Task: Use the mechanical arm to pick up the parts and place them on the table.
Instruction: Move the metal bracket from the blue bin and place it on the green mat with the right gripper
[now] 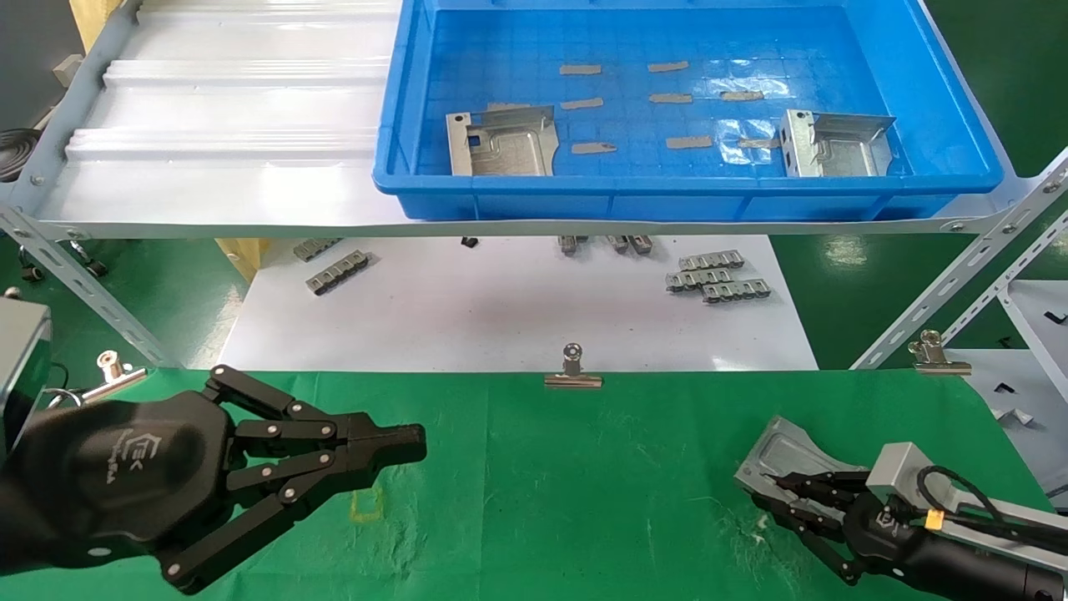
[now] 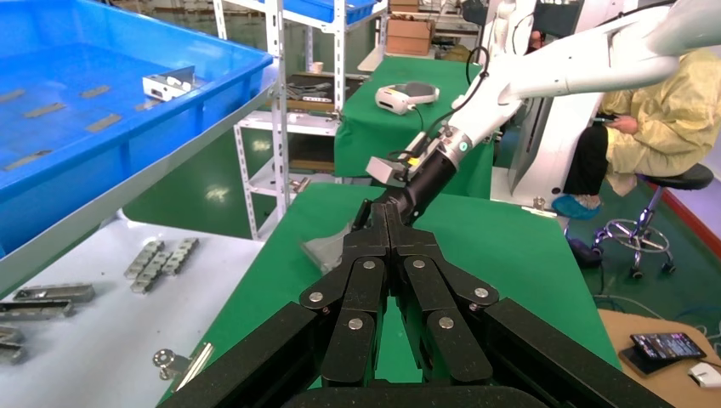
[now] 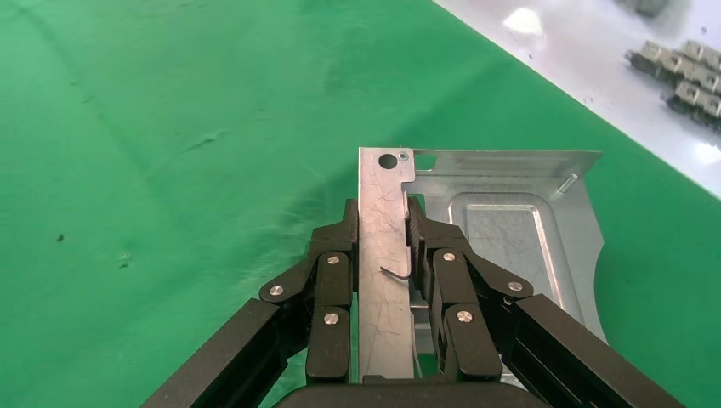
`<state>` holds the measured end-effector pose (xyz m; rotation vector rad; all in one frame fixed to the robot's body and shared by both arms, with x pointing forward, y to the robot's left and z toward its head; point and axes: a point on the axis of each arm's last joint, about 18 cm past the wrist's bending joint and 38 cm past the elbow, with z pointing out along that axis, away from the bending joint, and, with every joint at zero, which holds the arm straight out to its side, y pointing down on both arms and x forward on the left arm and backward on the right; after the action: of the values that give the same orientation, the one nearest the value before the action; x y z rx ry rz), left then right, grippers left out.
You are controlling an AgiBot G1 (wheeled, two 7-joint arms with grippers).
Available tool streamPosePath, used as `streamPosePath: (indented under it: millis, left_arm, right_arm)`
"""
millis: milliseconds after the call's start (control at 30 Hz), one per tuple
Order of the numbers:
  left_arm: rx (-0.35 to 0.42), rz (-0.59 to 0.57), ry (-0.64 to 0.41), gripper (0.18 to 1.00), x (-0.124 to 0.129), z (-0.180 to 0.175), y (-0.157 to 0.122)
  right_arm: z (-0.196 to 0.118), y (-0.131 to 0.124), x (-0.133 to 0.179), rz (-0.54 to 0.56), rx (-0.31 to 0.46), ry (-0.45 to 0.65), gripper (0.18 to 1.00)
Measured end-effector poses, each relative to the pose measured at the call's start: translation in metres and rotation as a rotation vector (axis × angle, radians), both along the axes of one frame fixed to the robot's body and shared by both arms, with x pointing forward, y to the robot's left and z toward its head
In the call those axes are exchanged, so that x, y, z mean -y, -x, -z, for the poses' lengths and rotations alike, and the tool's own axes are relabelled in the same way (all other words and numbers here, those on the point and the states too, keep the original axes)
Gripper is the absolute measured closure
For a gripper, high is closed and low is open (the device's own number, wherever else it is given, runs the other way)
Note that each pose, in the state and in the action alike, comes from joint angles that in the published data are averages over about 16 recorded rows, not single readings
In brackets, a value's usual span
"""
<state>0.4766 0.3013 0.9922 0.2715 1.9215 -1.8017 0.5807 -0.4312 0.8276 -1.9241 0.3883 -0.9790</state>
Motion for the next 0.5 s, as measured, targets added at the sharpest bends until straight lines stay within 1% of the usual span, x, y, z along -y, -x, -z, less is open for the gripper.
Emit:
streamPosePath:
  millis: [233,367,500]
  left_arm:
    - [0.0,0.0,0.0,0.994,0.0,0.0,0.0]
    - [0.0,0.0,0.0,0.994,0.0,0.0,0.0]
    - [0.0,0.0,0.0,0.994,0.0,0.0,0.0]
  right_arm:
    - [-0.011,0.006,-0.002,-0.051,0.02,0.132,0.89]
    - [-0.018,0.004,0.002,-0.071,0.019,0.206,0.89]
    - [-0.022,-0.001,0.007,-0.082,0.012,0.252,0.89]
